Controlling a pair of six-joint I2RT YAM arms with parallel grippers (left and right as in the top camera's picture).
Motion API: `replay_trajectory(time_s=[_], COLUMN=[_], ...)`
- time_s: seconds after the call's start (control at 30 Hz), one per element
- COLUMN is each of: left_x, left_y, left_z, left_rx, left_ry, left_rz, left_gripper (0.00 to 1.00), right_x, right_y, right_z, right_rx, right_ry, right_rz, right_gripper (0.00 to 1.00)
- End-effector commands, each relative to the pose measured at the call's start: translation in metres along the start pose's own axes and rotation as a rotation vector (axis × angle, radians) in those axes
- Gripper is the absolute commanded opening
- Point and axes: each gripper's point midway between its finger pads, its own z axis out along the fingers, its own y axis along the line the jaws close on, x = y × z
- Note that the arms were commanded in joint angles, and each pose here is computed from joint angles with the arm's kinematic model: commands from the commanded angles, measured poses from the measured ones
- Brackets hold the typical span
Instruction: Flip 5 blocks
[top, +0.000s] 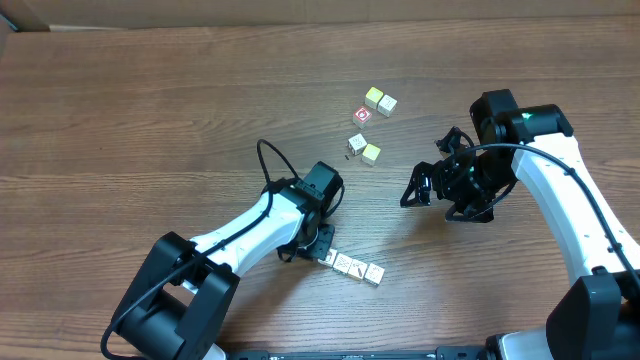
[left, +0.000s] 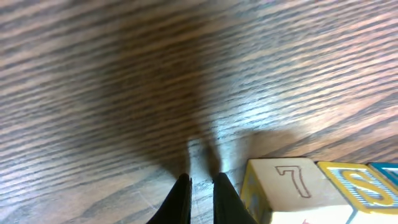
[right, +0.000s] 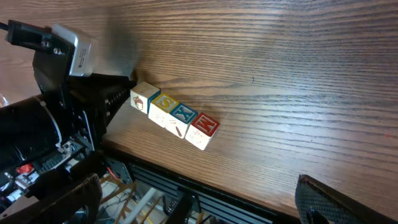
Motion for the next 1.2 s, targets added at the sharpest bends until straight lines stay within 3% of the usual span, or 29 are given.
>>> replay_trajectory(time_s=[0.0,0.5,0.93,1.07,1.17], left_x=[-0.006,0.005,0.015,0.001,-0.014], left_y=[-0.007,-0.031,-0.025,-0.005,-0.003], left_z=[-0.002,-0.001,-0.002,-0.001,-0.002], left_rx=[0.036,0.093,0.071,-0.04,-0.016], left_ry=[-0.003,0.02,0.062,0.008,-0.041], left_rz=[0.058,0.202,0.19,0.112,0.085], left_gripper=[0.07,0.07,0.04,0.04,0.04], right_x=[-0.003,-0.003,-0.001,-0.001,-0.001], right_y=[0.006,0.006,0.006,0.006,0.006], right_z=[-0.007,-0.007,-0.007,-0.007,-0.007], right_rx=[-0.005,-0.005,-0.004,-0.004,-0.004], right_ry=[-0.032,-0.03,-0.024,-0.025,-0.025], right_rz=[-0.024,-0.023,-0.02,-0.02,-0.021], right_gripper=[1.0,1.0,1.0,1.0,1.0])
